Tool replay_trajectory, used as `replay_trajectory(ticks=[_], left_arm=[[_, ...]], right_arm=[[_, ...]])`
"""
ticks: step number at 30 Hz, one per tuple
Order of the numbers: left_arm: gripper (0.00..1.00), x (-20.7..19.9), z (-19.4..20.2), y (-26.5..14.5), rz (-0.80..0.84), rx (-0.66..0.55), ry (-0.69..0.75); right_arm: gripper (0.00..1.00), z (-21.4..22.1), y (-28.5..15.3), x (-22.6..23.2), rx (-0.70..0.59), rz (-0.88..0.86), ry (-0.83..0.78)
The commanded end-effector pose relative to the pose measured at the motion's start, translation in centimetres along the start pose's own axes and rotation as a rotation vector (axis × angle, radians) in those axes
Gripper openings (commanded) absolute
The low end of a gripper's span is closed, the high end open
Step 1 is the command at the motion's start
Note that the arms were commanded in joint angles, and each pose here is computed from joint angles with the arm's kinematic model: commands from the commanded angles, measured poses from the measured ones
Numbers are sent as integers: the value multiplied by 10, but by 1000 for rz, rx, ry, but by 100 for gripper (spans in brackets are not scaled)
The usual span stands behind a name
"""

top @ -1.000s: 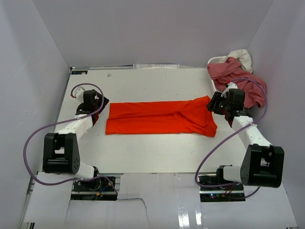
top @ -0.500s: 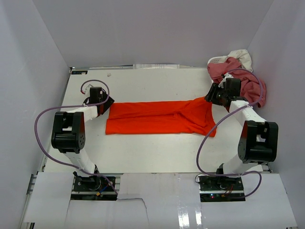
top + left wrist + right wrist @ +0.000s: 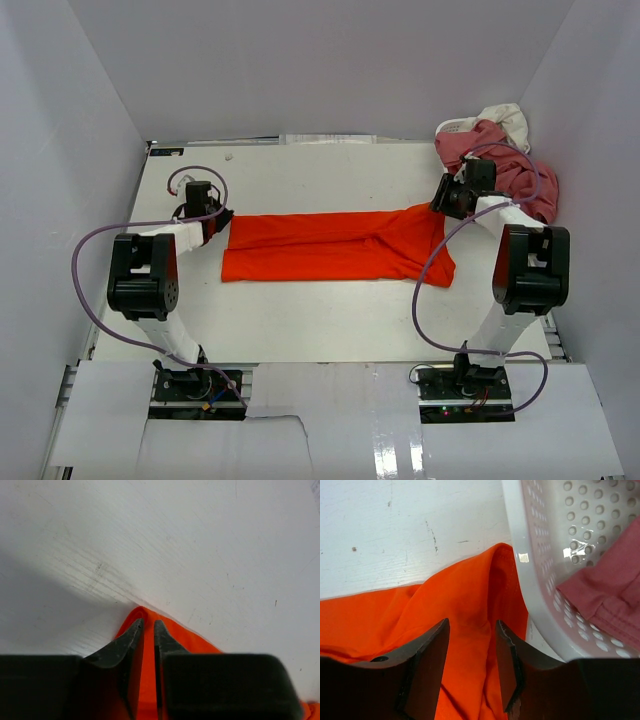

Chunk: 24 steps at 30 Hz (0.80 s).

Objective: Fold and stack the t-shirts
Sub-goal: Fold the other side of the tshirt into a rectangle

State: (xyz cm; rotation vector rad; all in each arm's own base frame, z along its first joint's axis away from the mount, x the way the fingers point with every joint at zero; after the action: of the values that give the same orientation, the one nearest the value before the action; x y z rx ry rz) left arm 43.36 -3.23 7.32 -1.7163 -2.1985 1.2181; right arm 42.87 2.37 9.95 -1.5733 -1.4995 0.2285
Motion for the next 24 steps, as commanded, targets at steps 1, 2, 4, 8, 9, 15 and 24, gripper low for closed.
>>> replay_trajectory(ticks=[1, 2, 4, 8, 9, 15, 24], left_arm=[[22, -10, -13, 2, 48, -21, -4], [22, -11, -12, 3, 57, -17, -8], [20, -11, -10, 5, 59, -9, -9], [9, -10, -7, 9, 60, 1, -13], [6, -9, -6, 10, 55, 4, -14], [0, -5, -9, 13, 52, 6, -30], [0, 17, -28, 13, 7, -21, -70]], right_arm=[[47, -14, 4, 10, -13, -22, 12], [47, -13, 7, 11, -2, -24, 17], [47, -9, 12, 9, 18, -22, 25], [22, -2, 19, 6, 49, -23, 38], [16, 0, 21, 5, 53, -19, 40], [8, 5, 20, -5, 50, 30, 37], [8, -1, 20, -14, 0, 153, -3]])
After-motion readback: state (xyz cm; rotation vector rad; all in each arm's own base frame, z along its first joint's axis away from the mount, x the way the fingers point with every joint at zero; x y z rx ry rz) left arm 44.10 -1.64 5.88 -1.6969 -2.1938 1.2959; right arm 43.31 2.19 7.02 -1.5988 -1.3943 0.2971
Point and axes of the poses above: each gripper's point midway between its finger pads, its own y axis out along the fingers, its own x axis along the line the jaws close on, z = x × y, the point moved 3 cm from there along -y, back along the fingers, and after that the axes turned 14 degrees about y, right-handed, at the moved point
